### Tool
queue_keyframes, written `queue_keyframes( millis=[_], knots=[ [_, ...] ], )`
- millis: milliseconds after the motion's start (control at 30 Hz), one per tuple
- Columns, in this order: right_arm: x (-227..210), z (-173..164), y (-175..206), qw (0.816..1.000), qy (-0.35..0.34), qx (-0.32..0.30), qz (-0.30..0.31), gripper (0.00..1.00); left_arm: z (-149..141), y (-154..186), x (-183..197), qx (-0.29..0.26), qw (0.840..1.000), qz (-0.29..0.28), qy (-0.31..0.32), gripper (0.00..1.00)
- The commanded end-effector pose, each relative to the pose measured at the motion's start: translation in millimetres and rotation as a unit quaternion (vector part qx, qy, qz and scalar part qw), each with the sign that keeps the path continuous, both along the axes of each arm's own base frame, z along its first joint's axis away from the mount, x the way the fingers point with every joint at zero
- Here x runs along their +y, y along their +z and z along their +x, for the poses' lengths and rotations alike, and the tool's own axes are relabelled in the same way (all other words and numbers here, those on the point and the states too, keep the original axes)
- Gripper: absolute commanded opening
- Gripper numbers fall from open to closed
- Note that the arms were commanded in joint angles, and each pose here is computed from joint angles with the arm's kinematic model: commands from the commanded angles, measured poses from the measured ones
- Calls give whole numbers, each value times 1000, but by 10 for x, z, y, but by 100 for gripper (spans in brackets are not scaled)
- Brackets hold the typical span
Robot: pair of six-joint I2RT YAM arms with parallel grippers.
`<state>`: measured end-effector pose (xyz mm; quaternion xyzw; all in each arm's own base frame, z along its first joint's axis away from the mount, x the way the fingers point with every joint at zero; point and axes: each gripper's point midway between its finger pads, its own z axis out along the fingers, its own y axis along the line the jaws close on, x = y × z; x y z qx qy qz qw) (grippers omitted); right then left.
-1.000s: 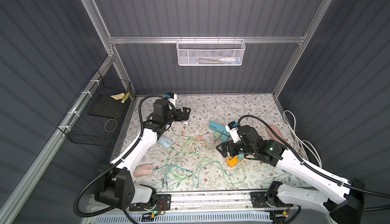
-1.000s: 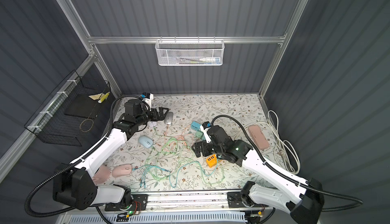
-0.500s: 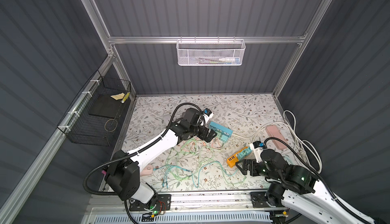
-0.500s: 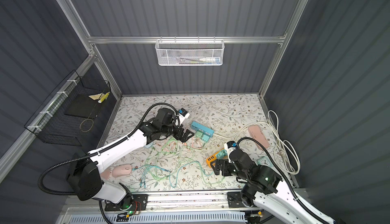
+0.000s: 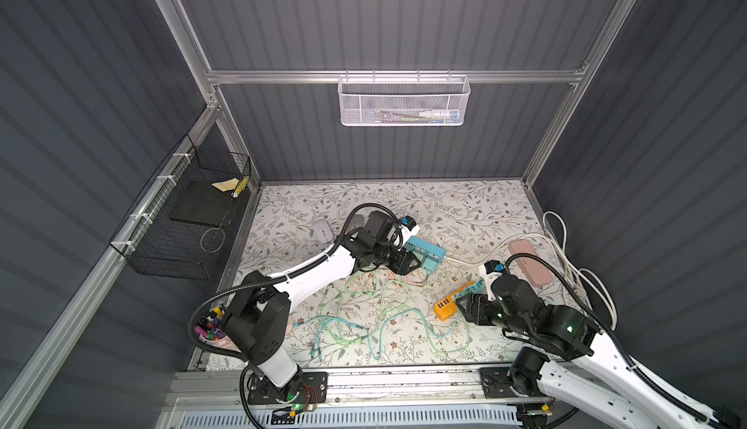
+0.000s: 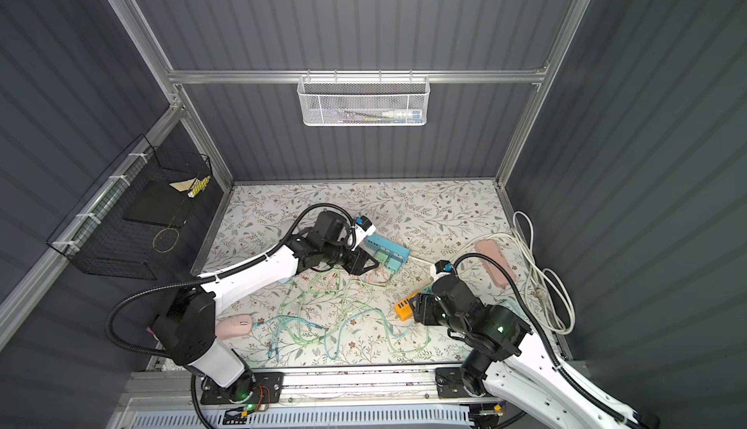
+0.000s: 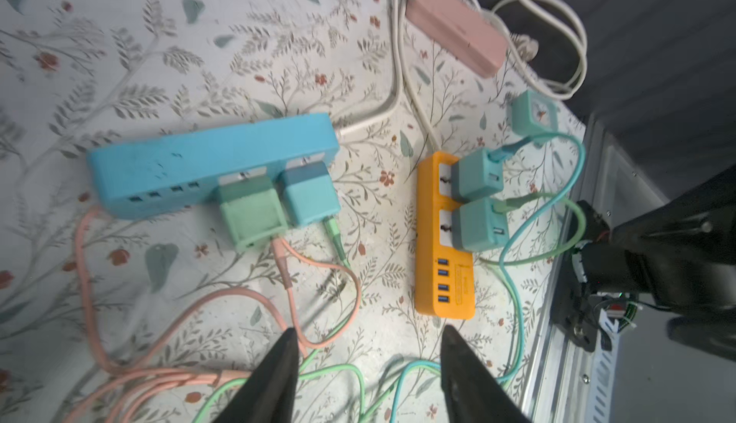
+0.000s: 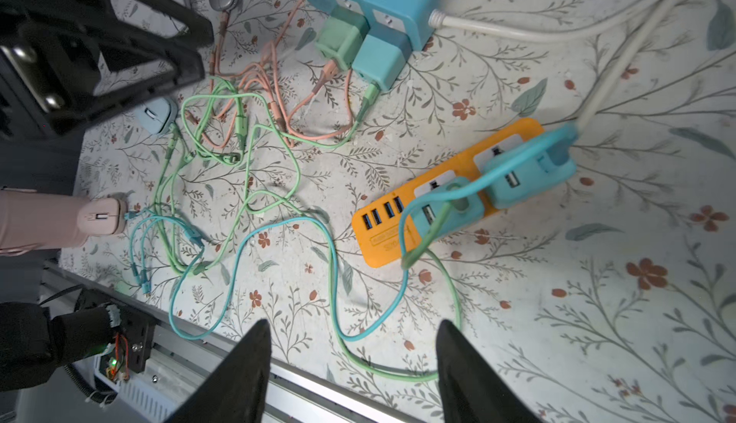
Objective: Unplug the wireless mouse
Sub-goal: Remove the plug from the socket.
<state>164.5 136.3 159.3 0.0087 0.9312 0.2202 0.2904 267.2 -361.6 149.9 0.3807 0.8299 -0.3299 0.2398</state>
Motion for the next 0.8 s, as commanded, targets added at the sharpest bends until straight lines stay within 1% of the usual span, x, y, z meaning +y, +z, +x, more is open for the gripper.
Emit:
queue_keyframes(
  millis=[0, 100, 133, 233, 300, 433, 633, 667, 700, 767],
  knots=[
    [-32, 32, -64, 1000, -5, 20, 14, 55, -111, -102, -88, -11, 999, 42, -6, 66],
    [-7, 93, -53, 998, -7, 26, 56, 54, -238, -213, -231, -8, 998, 52, -24, 66],
    [-20, 113, -61, 998, -9, 29, 60, 54, -283, -255, -284, -8, 998, 56, -30, 67],
    [-69, 118, -133, 998, -4, 43, 40, 53, -425, -420, -401, -2, 996, 78, -50, 67],
    [-63, 105, -197, 998, -1, 52, 37, 52, -498, -553, -443, -2, 993, 106, -58, 66],
    [-42, 71, -345, 996, -9, 69, 50, 53, -563, -805, -468, -5, 984, 164, -69, 64],
    [-33, -39, -503, 992, -31, 78, 97, 54, -632, -960, -528, 0, 980, 181, -81, 64],
    [-47, -57, -540, 991, -37, 84, 98, 55, -639, -975, -532, 0, 980, 183, -82, 64],
    [-64, -77, -574, 990, -44, 92, 97, 59, -639, -994, -537, 1, 979, 185, -83, 64],
    [-99, -86, -582, 988, -61, 101, 94, 72, -642, -1030, -548, 1, 978, 193, -84, 65]
  ],
)
